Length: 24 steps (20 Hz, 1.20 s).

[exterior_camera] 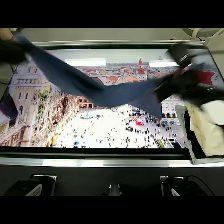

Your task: Fold the shirts.

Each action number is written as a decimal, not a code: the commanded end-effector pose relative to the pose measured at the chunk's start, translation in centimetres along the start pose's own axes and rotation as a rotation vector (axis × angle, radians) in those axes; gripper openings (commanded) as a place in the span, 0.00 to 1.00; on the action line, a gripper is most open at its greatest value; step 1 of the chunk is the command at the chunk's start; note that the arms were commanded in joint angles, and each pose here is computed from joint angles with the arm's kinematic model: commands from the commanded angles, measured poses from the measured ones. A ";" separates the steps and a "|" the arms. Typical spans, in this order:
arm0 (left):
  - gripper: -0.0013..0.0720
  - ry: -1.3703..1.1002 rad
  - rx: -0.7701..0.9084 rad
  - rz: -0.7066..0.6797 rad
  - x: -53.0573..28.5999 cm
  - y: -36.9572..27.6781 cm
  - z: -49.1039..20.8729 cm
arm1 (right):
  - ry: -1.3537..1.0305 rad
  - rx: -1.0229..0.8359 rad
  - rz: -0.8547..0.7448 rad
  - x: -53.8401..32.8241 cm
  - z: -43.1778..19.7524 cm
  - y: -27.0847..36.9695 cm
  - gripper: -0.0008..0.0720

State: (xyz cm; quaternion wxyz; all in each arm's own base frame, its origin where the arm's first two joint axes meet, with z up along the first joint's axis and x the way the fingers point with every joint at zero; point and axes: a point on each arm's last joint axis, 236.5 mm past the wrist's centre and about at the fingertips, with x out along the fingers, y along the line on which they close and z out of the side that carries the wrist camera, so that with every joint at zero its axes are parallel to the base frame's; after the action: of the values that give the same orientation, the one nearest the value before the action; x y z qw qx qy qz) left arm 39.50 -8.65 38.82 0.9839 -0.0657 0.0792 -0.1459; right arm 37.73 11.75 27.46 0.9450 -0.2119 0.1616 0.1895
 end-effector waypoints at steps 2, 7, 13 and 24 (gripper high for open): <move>0.05 -0.608 0.053 0.007 -18.5 -3.7 19.2 | -0.282 -0.149 -0.504 -21.1 12.3 -12.2 0.03; 0.05 -0.708 0.045 -0.018 -24.0 -5.4 20.7 | -0.229 -0.108 -0.489 -22.9 10.8 -12.0 0.03; 0.05 -0.658 0.081 0.048 -21.3 -3.6 20.1 | -0.006 -0.074 -0.394 -19.1 6.2 -10.7 0.03; 0.05 0.104 0.108 0.168 9.2 8.0 -0.1 | 0.593 0.028 -0.028 13.0 -12.0 -1.6 0.04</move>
State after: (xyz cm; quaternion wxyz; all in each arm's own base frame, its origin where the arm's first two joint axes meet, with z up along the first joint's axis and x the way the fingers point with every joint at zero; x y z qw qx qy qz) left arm 43.84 -3.68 44.93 0.9969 -0.0284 0.0270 -0.0683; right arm 41.31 5.91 20.94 0.8673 -0.2789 0.4018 0.0921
